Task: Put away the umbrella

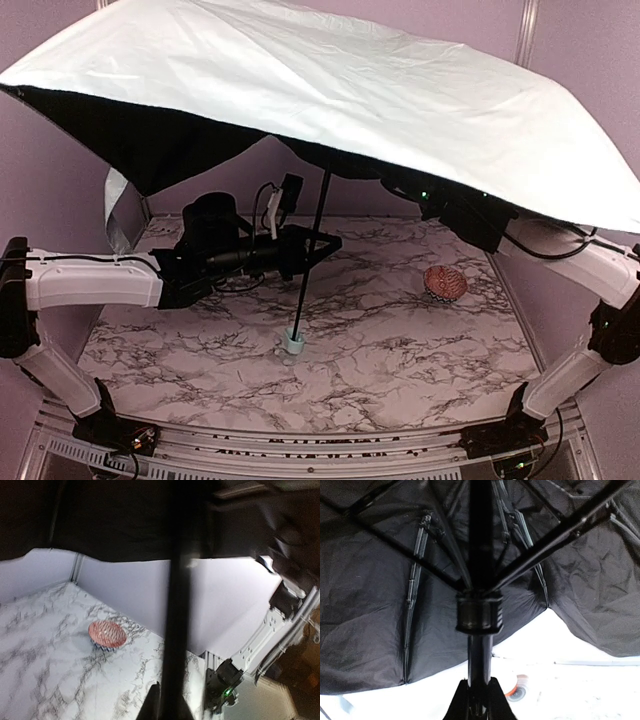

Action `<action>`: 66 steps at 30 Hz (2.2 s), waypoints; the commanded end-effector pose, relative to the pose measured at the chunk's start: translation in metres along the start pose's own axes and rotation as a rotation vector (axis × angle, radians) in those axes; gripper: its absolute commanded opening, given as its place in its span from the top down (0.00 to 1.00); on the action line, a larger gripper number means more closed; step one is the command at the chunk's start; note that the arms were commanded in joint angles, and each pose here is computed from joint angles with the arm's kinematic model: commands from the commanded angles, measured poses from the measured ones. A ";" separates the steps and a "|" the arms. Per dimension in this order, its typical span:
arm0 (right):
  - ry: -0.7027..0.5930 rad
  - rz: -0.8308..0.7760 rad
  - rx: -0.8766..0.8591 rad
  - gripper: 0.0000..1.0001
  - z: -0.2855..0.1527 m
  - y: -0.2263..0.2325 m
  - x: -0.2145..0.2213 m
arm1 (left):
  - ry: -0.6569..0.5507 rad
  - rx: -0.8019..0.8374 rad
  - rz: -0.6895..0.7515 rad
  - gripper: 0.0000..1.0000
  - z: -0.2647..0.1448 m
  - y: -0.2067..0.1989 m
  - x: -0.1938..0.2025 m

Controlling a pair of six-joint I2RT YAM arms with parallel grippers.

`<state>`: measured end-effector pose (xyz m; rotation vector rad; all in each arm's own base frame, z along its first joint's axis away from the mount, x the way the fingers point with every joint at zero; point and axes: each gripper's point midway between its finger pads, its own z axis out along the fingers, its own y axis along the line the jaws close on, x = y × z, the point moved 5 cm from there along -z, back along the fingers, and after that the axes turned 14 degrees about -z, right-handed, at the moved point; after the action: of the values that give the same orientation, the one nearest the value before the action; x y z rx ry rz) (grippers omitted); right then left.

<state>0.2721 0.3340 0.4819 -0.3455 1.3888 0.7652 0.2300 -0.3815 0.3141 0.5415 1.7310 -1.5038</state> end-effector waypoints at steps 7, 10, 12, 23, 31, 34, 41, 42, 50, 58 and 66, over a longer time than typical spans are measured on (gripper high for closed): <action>-0.196 0.031 0.010 0.91 -0.016 -0.007 -0.048 | -0.075 0.057 0.007 1.00 -0.003 -0.021 -0.014; -0.223 0.021 0.044 0.81 -0.014 -0.012 -0.050 | -0.085 0.057 0.037 1.00 -0.001 -0.027 -0.014; -0.241 0.013 0.067 0.76 -0.012 -0.015 -0.051 | -0.090 0.053 0.041 1.00 0.000 -0.029 -0.013; -0.291 -0.009 0.152 0.63 0.002 -0.023 -0.055 | -0.095 0.064 0.047 1.00 0.006 -0.038 -0.012; -0.348 0.015 0.287 0.52 -0.009 -0.043 -0.056 | -0.147 0.012 0.060 1.00 0.005 -0.037 -0.012; -0.371 0.025 0.299 0.49 -0.009 -0.045 -0.053 | -0.167 0.008 0.063 1.00 0.008 -0.040 -0.014; -0.368 0.058 0.285 0.46 -0.011 -0.044 -0.048 | -0.278 -0.040 0.035 1.00 0.003 -0.037 -0.020; -0.366 0.065 0.282 0.46 -0.012 -0.044 -0.047 | -0.306 -0.055 0.030 1.00 -0.001 -0.034 -0.021; -0.357 0.033 0.286 0.48 -0.007 -0.045 -0.044 | -0.329 -0.033 0.068 1.00 0.001 -0.037 -0.024; -0.318 0.008 0.211 0.43 0.009 -0.036 -0.039 | -0.316 -0.012 0.074 1.00 0.002 -0.040 -0.023; -0.285 -0.007 0.199 0.51 0.027 -0.034 -0.037 | -0.302 0.004 0.086 1.00 0.002 -0.043 -0.022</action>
<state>0.3106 0.3185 0.5036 -0.0813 1.1922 0.6354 0.2180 -0.3913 0.3211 0.3386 1.6259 -1.3917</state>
